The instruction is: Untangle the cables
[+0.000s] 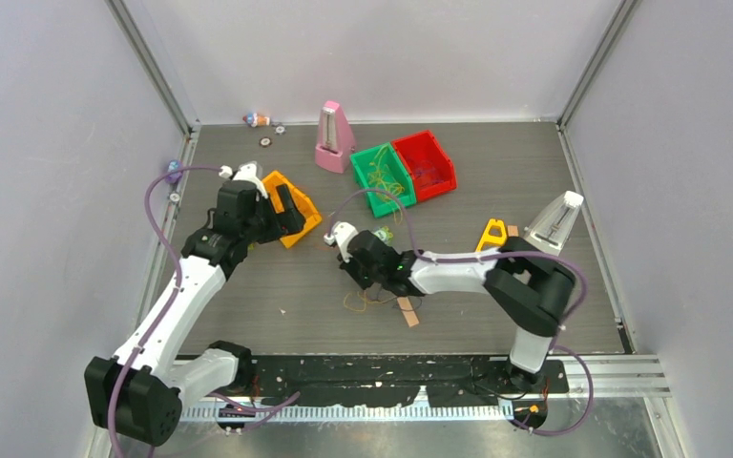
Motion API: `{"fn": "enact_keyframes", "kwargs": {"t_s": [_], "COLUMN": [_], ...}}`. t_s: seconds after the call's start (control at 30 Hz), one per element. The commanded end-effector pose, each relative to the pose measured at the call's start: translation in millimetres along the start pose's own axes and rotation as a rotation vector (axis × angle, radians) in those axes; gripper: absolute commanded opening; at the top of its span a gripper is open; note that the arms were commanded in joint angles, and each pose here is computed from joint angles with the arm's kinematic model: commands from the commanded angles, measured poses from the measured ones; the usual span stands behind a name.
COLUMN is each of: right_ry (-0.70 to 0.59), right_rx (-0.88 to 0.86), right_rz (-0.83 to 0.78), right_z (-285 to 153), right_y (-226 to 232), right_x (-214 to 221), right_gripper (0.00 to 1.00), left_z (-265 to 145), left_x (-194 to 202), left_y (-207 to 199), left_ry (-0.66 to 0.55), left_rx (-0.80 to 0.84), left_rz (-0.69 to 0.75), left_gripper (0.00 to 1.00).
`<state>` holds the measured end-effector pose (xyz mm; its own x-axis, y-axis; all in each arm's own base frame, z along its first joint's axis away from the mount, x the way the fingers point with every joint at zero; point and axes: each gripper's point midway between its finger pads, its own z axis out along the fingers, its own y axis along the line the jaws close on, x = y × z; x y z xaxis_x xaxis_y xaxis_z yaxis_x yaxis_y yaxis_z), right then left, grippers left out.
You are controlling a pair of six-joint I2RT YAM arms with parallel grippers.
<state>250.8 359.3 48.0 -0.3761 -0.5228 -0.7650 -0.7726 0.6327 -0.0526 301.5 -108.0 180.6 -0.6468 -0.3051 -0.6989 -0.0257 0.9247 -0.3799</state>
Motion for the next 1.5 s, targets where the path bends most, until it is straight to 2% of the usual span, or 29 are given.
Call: {"fn": "enact_keyframes", "kwargs": {"t_s": [0.0,0.27,0.4,0.53,0.7,0.9,1.1,1.2,1.27,1.47], "right_ry": [-0.146,-0.242,-0.285,-0.267,-0.286,-0.276,-0.328,-0.328,-0.326,-0.337], "right_rx": [-0.016,0.046,0.201,0.319,0.394,0.3,0.155,0.117,0.087,0.001], "right_rz": [0.074,0.154,0.224,0.276,0.368,0.456,0.416,0.413,0.413,0.406], "right_z": [-43,-83,-96,-103,-109,-98,-99,-101,-103,-123], "right_y": [-2,-19,-52,-79,-105,-108,-88,-83,-78,-65], "right_x": [-29,-18,-9,1,9,15,-1,-12,-18,-47], "right_gripper": [0.05,0.05,0.05,0.05,0.05,0.05,0.05,0.05,0.05,0.05], "left_z": [10,23,32,33,38,56,70,73,77,89], "left_x": [4,25,35,40,42,57,76,78,73,66], "left_y": [-16,-27,-29,-34,-41,-47,-77,-96,-98,-106], "left_ry": [0.014,0.067,0.087,0.102,0.101,0.174,0.249,0.196,0.146,0.03], "left_rx": [0.083,0.045,-0.01,-0.066,-0.084,-0.103,0.04,0.127,0.128,0.187], "left_rz": [-0.025,0.051,0.123,0.228,0.334,0.472,0.461,0.523,0.598,0.679], "left_gripper": [0.9,0.89,0.88,0.87,0.87,0.85,0.85,0.86,0.86,0.85]}}
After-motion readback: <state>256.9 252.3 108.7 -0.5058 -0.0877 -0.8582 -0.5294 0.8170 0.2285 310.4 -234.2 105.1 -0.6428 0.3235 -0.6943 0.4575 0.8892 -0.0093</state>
